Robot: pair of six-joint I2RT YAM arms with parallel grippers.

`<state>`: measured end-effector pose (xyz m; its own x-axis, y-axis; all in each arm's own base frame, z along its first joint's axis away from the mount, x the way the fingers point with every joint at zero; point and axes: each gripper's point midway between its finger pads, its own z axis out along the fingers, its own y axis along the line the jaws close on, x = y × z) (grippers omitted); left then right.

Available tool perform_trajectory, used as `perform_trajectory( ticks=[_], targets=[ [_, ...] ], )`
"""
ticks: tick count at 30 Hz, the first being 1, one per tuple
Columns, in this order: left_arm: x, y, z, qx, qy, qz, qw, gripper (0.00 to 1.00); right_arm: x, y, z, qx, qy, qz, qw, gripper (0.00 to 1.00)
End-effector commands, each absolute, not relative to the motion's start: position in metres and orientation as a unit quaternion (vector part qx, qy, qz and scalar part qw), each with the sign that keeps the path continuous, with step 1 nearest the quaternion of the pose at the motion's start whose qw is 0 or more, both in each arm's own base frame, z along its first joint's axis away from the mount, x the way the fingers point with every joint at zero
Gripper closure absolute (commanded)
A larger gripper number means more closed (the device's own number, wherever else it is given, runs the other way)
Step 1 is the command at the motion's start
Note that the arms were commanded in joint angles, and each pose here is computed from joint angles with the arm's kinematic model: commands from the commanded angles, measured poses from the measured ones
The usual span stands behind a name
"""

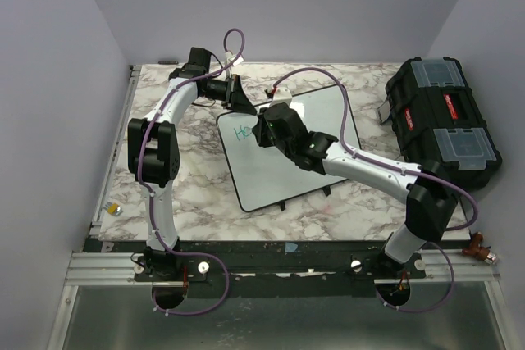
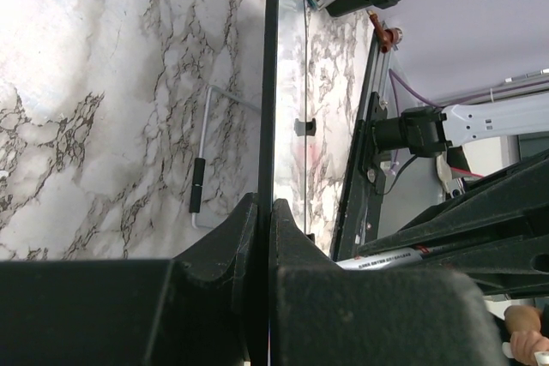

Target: Write a sentence on the whiteboard

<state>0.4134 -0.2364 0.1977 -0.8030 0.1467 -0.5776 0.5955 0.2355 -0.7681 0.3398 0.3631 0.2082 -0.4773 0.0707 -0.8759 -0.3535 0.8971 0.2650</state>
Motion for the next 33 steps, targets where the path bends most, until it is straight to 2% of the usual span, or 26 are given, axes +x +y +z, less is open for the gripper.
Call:
perform_trajectory(
  ticks=[1, 10, 20, 33],
  targets=[
    [0.423, -0.235, 0.210, 0.284, 0.757, -0.529, 0.258, 1.00, 0.343, 0.373, 0.204, -0.093, 0.835, 0.218, 0.497, 0.99],
    [0.423, -0.235, 0.210, 0.285, 0.757, -0.528, 0.259, 1.00, 0.340, 0.374, 0.213, -0.093, 0.830, 0.233, 0.499, 1.00],
    [0.423, -0.235, 0.211, 0.285, 0.757, -0.528, 0.259, 1.00, 0.341, 0.346, 0.239, -0.063, 0.813, 0.209, 0.540, 0.99],
    [0.422, -0.235, 0.210, 0.286, 0.756, -0.529, 0.259, 1.00, 0.348, 0.343, 0.225, -0.057, 0.824, 0.180, 0.534, 0.99]
  ],
)
